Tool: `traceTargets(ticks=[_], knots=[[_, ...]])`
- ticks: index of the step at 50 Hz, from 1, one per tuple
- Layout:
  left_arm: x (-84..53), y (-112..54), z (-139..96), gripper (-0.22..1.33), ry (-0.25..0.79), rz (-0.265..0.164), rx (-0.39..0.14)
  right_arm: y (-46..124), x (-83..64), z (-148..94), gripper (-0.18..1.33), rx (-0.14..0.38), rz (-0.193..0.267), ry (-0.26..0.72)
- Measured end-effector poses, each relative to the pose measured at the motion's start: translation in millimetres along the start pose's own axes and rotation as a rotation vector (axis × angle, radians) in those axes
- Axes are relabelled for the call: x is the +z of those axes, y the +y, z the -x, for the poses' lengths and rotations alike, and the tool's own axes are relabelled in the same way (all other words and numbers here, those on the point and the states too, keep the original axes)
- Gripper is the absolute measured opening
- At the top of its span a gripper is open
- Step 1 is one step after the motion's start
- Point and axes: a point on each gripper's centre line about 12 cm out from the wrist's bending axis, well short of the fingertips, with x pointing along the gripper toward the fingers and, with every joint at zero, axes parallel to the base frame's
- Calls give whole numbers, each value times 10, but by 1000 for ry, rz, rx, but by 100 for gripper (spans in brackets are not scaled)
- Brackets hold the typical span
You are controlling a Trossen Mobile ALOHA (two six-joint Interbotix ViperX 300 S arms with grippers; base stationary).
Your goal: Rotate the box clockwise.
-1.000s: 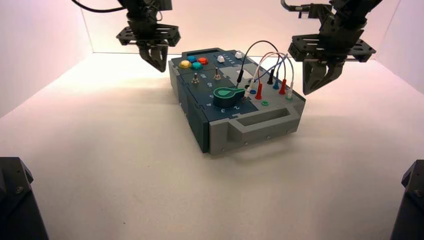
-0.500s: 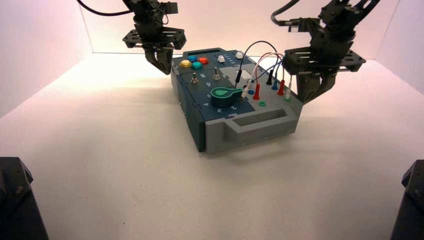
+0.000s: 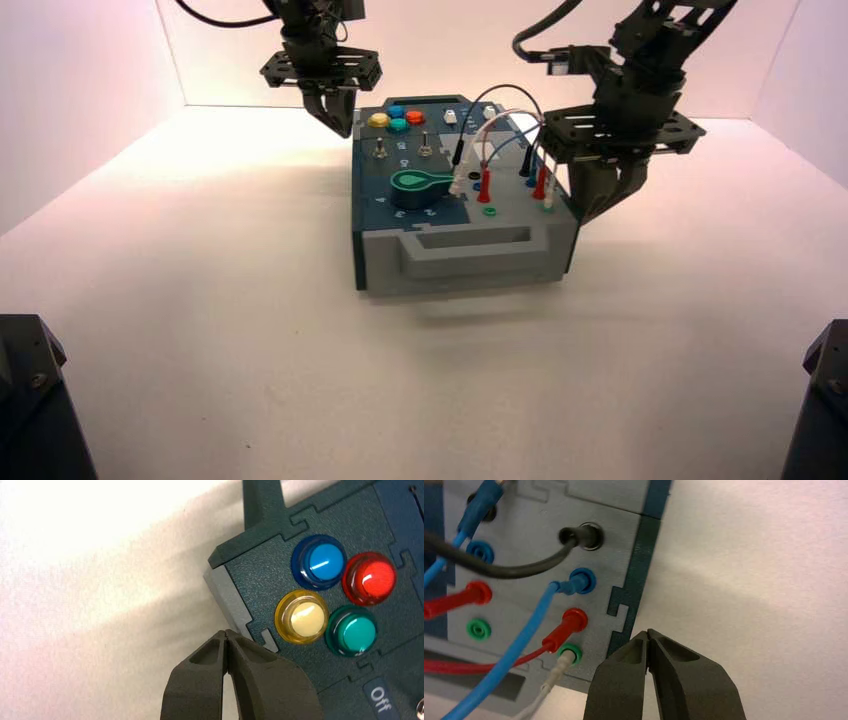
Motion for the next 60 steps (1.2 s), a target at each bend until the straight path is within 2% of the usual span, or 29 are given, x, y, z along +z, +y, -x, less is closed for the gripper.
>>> traceTargets(ticks=[9, 23, 33, 49, 56, 60], knots=[[79, -10, -41, -16, -9, -4, -1, 88, -32, -7, -14, 10, 22, 16], [187, -123, -99, -16, -17, -27, -11, 229, -64, 27, -14, 27, 55, 21], [196, -213, -106, -17, -13, -45, -19, 297, -75, 49, -15, 37, 67, 26], [181, -223, -91, -16, 6, -50, -21, 298, -79, 54, -15, 38, 66, 29], [179, -231, -11, -16, 21, -58, -22, 300, -68, 105, -14, 38, 73, 14], [211, -261, 140, -16, 9, -65, -24, 298, -60, 180, -14, 41, 71, -7]])
